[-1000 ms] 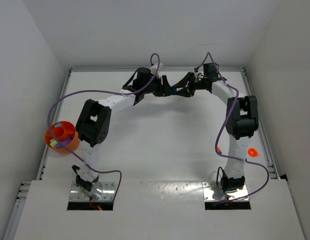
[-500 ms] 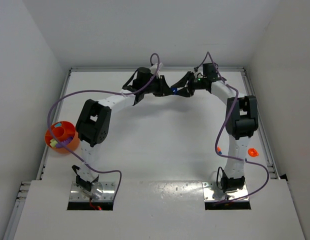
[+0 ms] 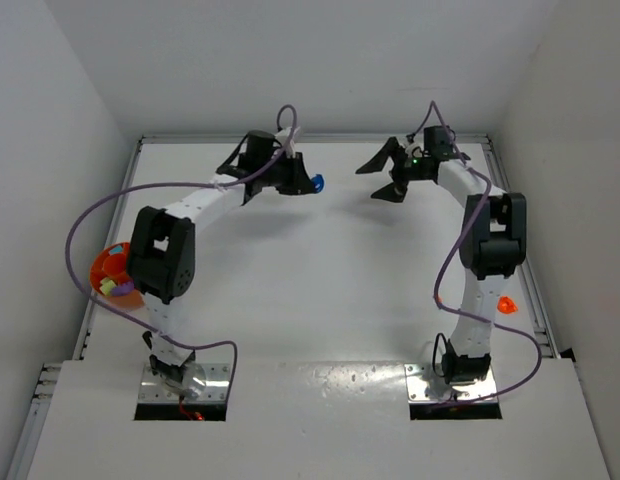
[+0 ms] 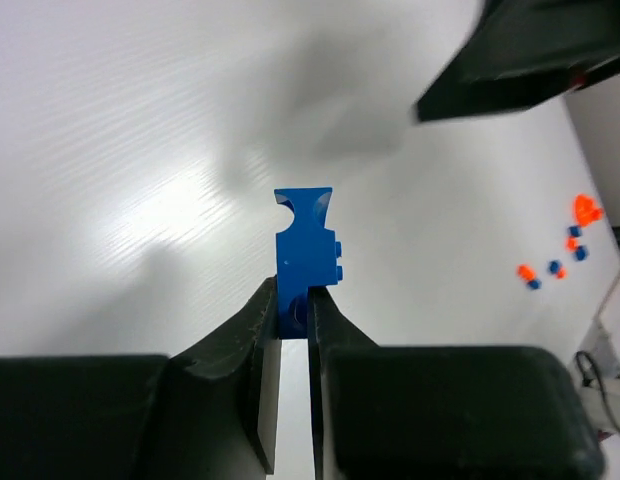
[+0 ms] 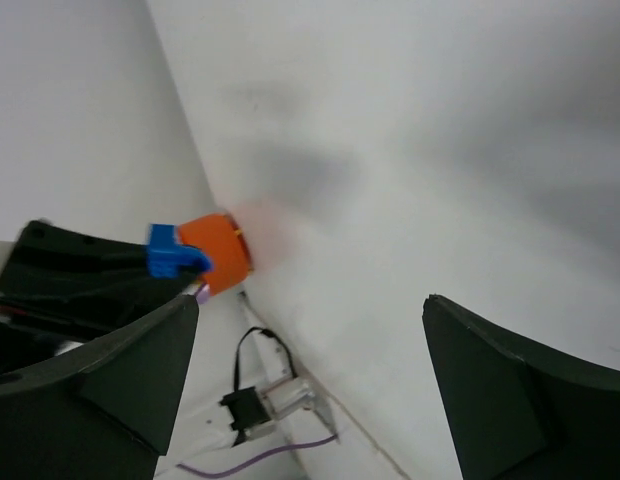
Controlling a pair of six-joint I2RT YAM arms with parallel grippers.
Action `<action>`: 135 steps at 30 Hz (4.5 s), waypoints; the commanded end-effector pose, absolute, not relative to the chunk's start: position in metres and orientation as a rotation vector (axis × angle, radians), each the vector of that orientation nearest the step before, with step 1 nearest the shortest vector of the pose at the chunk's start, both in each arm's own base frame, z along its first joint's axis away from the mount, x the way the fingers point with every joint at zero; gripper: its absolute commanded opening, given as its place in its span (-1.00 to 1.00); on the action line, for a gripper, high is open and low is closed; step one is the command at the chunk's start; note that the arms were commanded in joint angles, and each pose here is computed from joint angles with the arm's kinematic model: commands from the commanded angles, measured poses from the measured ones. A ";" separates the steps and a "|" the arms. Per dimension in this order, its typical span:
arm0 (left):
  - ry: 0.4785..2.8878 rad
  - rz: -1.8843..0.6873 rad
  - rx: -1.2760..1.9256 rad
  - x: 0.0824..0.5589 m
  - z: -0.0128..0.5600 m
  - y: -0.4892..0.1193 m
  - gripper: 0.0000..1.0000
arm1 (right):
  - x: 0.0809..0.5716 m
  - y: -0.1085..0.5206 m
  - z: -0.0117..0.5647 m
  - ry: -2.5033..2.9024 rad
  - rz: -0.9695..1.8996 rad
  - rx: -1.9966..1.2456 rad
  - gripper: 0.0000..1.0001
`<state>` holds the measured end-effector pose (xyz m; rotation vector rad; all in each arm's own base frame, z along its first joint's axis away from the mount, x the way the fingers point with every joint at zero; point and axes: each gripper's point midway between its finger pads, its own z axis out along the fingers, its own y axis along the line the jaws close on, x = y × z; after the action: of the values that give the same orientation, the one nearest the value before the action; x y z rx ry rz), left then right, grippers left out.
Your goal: Sort the legos into containers by color
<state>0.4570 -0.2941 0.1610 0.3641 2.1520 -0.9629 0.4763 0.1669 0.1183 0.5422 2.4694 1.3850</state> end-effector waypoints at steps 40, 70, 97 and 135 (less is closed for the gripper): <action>2.326 0.461 1.565 0.326 0.249 0.146 -1.00 | 0.446 0.112 0.144 2.464 0.896 -0.020 0.87; 1.948 0.229 2.459 0.286 0.161 0.155 -1.00 | 0.437 0.084 0.165 2.477 0.453 -0.137 0.87; 2.059 0.213 2.451 0.295 0.152 0.157 -0.14 | 0.420 0.084 0.154 2.518 0.468 -0.133 0.87; 1.922 -0.628 0.780 0.449 0.260 -0.183 0.99 | 0.169 -0.036 0.093 2.768 -0.012 -1.127 0.25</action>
<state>0.4196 -0.1862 0.1751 0.8228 2.1978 -0.8571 0.1737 -0.0329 0.0992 -0.9793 2.7578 -0.0199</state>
